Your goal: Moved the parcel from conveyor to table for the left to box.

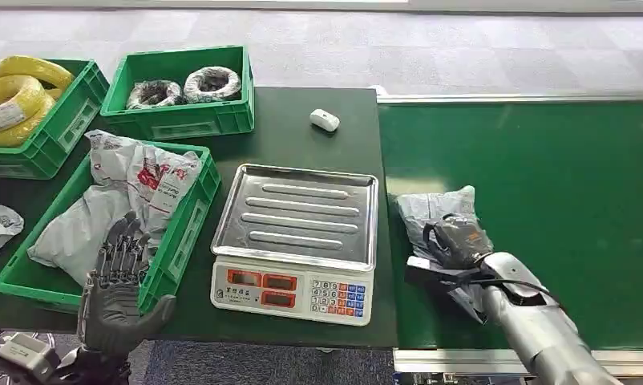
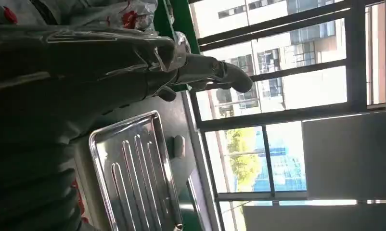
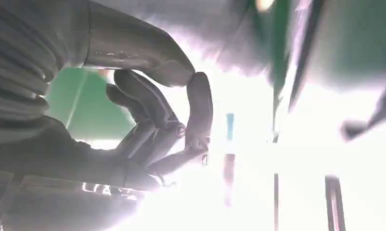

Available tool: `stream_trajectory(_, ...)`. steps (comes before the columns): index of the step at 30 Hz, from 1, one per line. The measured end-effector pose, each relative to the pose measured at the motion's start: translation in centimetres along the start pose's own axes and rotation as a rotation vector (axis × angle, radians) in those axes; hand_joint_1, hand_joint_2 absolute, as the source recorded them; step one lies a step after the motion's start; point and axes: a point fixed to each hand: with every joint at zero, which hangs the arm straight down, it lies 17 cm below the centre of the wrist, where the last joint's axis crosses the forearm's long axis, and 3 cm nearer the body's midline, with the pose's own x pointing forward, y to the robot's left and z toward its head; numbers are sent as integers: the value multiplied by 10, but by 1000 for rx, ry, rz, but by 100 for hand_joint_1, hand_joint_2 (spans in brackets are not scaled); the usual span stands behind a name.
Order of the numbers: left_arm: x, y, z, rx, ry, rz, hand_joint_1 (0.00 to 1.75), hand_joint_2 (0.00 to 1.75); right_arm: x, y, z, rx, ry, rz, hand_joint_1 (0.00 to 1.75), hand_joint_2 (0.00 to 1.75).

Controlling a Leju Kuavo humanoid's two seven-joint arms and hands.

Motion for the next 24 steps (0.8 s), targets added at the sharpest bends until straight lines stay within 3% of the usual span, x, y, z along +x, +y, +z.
stream_trajectory(9,0,0,7,-2,19,14,0,175,-99,-188,-17,-223,169,139,175,175)
stream_trajectory(14,-1,0,8,1,20,17,0,175,-110,-225,-17,-278,188,162,175,175)
stream_trajectory(15,0,0,8,0,20,20,0,175,-111,-228,-16,-282,190,163,159,175)
stream_trajectory(16,-1,-1,7,-2,20,23,0,175,-113,-231,-16,-287,193,164,0,175)
stream_trajectory(20,-2,-2,4,-1,13,31,0,175,-126,-237,-15,-225,230,102,0,175)
stream_trajectory(22,-1,-1,3,3,10,43,0,175,-124,-202,-17,-95,189,21,0,175)
stream_trajectory(24,-3,-1,2,2,9,53,0,175,-107,-141,-13,18,99,-64,0,175)
